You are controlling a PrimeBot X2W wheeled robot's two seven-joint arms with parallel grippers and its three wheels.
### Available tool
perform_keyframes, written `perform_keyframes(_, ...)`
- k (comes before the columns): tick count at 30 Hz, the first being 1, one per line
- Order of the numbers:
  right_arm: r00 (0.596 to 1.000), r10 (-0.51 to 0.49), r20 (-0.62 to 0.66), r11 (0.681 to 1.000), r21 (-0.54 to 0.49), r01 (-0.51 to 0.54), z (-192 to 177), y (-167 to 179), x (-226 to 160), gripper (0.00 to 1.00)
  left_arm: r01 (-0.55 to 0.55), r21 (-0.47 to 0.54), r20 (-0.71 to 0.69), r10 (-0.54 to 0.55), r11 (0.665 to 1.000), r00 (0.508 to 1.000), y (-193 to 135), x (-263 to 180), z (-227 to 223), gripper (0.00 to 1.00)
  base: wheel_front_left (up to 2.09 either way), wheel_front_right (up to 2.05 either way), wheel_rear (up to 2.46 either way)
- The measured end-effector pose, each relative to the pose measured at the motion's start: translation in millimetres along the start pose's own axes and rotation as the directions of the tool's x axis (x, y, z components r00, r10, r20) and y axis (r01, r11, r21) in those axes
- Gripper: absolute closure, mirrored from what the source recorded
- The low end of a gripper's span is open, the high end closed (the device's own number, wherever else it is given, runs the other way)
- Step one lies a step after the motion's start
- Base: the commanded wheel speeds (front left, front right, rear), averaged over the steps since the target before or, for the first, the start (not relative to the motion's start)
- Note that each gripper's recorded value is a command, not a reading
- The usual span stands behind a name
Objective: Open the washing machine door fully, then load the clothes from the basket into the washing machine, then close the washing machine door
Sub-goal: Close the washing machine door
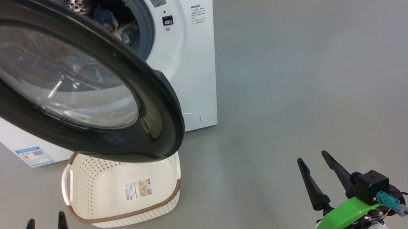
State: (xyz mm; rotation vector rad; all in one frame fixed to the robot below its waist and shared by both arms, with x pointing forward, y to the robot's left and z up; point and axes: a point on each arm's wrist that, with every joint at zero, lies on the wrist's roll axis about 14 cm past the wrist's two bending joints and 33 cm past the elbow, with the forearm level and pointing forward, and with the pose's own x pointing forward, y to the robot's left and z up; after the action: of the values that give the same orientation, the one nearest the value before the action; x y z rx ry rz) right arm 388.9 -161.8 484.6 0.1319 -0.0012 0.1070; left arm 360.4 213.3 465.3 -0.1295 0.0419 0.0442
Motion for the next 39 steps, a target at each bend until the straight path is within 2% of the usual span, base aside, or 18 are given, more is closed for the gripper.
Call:
perform_keyframes(15, 1.0, -0.003, 0.003, 1.0, 0.0, 0.003, 1.0, -0.9, -0.7, 0.0, -0.002, 0.003, -0.001, 0.002, 1.0, 1.0, -0.3, -0.5, -0.4, 0.0, 0.0, 0.0, 0.0)
perform_keyframes(16, 1.0, -0.003, 0.003, 1.0, -0.001, 0.003, 1.3, -0.9, -0.9, 0.2, -0.003, 0.002, 0.0, 0.003, 1.0, 1.0, -0.1, -0.5, -0.1, 0.0, 0.0, 0.0, 0.0)
perform_keyframes(17, 1.0, -0.003, 0.005, 1.0, -0.001, 0.003, 1.8, -1.1, -1.1, 0.52, -0.004, 0.002, 0.001, 0.004, 1.0, 1.0, 0.2, -0.8, 0.1, 0.0, 0.0, 0.0, 0.0)
perform_keyframes(18, 1.0, -0.004, 0.007, 1.0, -0.001, 0.004, 2.4, -1.3, -1.5, 0.71, -0.006, 0.003, 0.0, 0.006, 1.0, 1.0, 0.8, -1.9, -0.2, 0.0, 0.0, 0.0, 0.0)
perform_keyframes(19, 1.0, -0.005, 0.008, 1.0, -0.001, 0.005, 2.8, -1.6, -1.9, 0.99, -0.007, 0.003, -0.006, 0.007, 1.0, 1.0, 1.3, -3.7, -1.9, 0.0, 0.0, 0.0, 0.0)
perform_keyframes(31, 0.999, 0.021, 0.048, 1.0, 0.003, -0.021, 15.8, 7.4, -0.1, 1.0, -0.011, -0.011, -0.01, 0.011, 1.0, 1.0, 0.1, -9.9, -3.9, 0.0, 0.0, 0.0, 0.0)
perform_keyframes(33, 0.997, 0.044, 0.069, 0.999, 0.0, -0.044, 22.4, 14.7, 2.0, 0.79, -0.016, -0.017, -0.013, 0.016, 1.0, 1.0, 1.1, -11.4, -5.1, 0.0, 0.0, 0.0, 0.0)
perform_keyframes(34, 0.995, 0.055, 0.083, 0.998, -0.002, -0.055, 26.8, 18.2, 3.4, 0.72, -0.019, -0.019, -0.016, 0.019, 1.0, 1.0, 1.7, -12.4, -6.1, 0.0, 0.0, 0.0, 0.0)
perform_keyframes(35, 0.993, 0.067, 0.098, 0.998, -0.005, -0.066, 31.7, 22.1, 5.0, 0.71, -0.022, -0.02, -0.018, 0.022, 1.0, 1.0, 2.3, -13.3, -6.9, 0.0, 0.0, 0.0, 0.0)
perform_keyframes(36, 0.991, 0.076, 0.111, 0.997, -0.007, -0.076, 36.1, 25.1, 6.7, 0.73, -0.025, -0.022, -0.019, 0.024, 0.999, 1.0, 2.7, -13.8, -7.2, 0.0, 0.0, 0.0, 0.0)
perform_keyframes(37, 0.988, 0.091, 0.123, 0.996, -0.01, -0.091, 39.9, 29.8, 8.2, 0.82, -0.027, -0.023, -0.02, 0.026, 0.999, 0.999, 3.0, -14.4, -7.4, 0.0, 0.0, 0.0, 0.0)
perform_keyframes(38, 0.985, 0.107, 0.134, 0.994, -0.013, -0.107, 43.9, 34.8, 9.7, 1.0, -0.029, -0.024, -0.02, 0.029, 0.999, 0.999, 3.6, -14.9, -7.5, 0.0, 0.0, 0.0, 0.0)
perform_keyframes(39, 0.981, 0.122, 0.148, 0.993, -0.017, -0.121, 48.7, 39.3, 12.0, 1.0, -0.032, -0.025, -0.02, 0.032, 0.999, 0.999, 4.4, -15.5, -7.4, 0.0, 0.0, 0.0, 0.0)
